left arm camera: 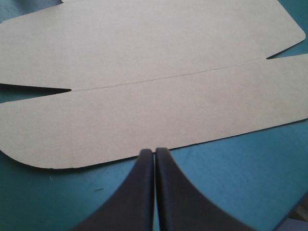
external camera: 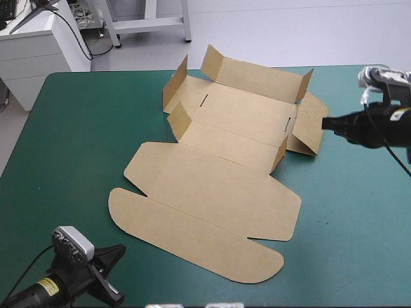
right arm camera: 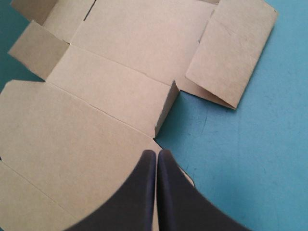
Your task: Fold the box
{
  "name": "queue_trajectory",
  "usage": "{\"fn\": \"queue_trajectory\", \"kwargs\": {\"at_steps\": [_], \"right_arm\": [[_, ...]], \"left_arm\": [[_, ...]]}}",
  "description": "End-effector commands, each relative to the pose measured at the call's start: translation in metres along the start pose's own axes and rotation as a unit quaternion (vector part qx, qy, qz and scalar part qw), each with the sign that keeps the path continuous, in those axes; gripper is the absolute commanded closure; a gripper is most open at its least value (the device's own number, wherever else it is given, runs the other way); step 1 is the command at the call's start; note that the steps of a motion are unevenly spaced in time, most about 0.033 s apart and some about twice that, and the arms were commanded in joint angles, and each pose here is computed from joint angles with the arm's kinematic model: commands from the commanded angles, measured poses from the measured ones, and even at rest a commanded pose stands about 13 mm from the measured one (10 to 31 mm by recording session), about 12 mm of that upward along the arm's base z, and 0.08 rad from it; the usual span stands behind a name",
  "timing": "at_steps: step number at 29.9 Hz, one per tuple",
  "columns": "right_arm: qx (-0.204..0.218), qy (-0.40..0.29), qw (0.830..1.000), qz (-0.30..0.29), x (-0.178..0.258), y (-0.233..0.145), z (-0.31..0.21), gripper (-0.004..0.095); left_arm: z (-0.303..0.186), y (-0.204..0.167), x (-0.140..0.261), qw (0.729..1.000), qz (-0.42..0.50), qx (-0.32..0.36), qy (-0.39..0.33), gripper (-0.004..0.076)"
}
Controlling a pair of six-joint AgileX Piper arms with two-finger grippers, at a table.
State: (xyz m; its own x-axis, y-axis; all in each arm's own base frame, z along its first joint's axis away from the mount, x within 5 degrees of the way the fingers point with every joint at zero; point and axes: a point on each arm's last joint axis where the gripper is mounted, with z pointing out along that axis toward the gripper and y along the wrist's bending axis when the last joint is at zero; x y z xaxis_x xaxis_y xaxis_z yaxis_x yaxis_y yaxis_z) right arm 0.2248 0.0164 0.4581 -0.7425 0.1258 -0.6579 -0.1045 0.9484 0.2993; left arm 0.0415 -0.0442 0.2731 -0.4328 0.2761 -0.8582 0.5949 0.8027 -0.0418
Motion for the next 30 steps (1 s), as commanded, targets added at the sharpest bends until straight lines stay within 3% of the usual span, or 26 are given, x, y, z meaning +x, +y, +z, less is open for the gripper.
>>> {"fn": "queue_trajectory", "kwargs": {"at_steps": [1,4,8,12,15,19,25,30], "right_arm": [[-0.027,-0.01,1.0,0.001,-0.026,0.012,0.008,0.0903],[-0.042,0.009,0.999,-0.019,-0.038,0.023,0.036,0.0903],[0.013,0.04,0.997,-0.059,-0.044,0.024,0.085,0.0903],[0.051,0.113,0.992,-0.039,-0.037,0.013,0.121,0.0903],[0.042,0.126,0.991,-0.021,-0.036,0.013,0.131,0.0884],[0.026,0.136,0.99,-0.007,-0.035,0.015,0.139,0.0747],[0.046,0.138,0.989,0.016,-0.035,0.011,0.144,0.0458],[0.05,0.145,0.988,0.032,-0.034,0.01,0.151,0.039]], "left_arm": [[-0.005,-0.001,-0.014,0.999,-0.009,0.001,-0.039,0.0732],[-0.005,-0.001,-0.014,0.999,-0.009,0.001,-0.039,0.0732],[-0.005,-0.001,-0.014,0.999,-0.009,0.001,-0.039,0.0732],[-0.005,-0.001,-0.014,0.999,-0.009,0.001,-0.039,0.0732],[-0.005,-0.001,-0.014,0.999,-0.009,0.001,-0.039,0.0732],[-0.005,-0.001,-0.014,0.999,-0.009,0.001,-0.039,0.0732],[-0.005,-0.001,-0.014,0.999,-0.01,0.001,-0.039,0.0732],[-0.005,-0.001,-0.014,0.999,-0.01,0.001,-0.039,0.0732]]}}
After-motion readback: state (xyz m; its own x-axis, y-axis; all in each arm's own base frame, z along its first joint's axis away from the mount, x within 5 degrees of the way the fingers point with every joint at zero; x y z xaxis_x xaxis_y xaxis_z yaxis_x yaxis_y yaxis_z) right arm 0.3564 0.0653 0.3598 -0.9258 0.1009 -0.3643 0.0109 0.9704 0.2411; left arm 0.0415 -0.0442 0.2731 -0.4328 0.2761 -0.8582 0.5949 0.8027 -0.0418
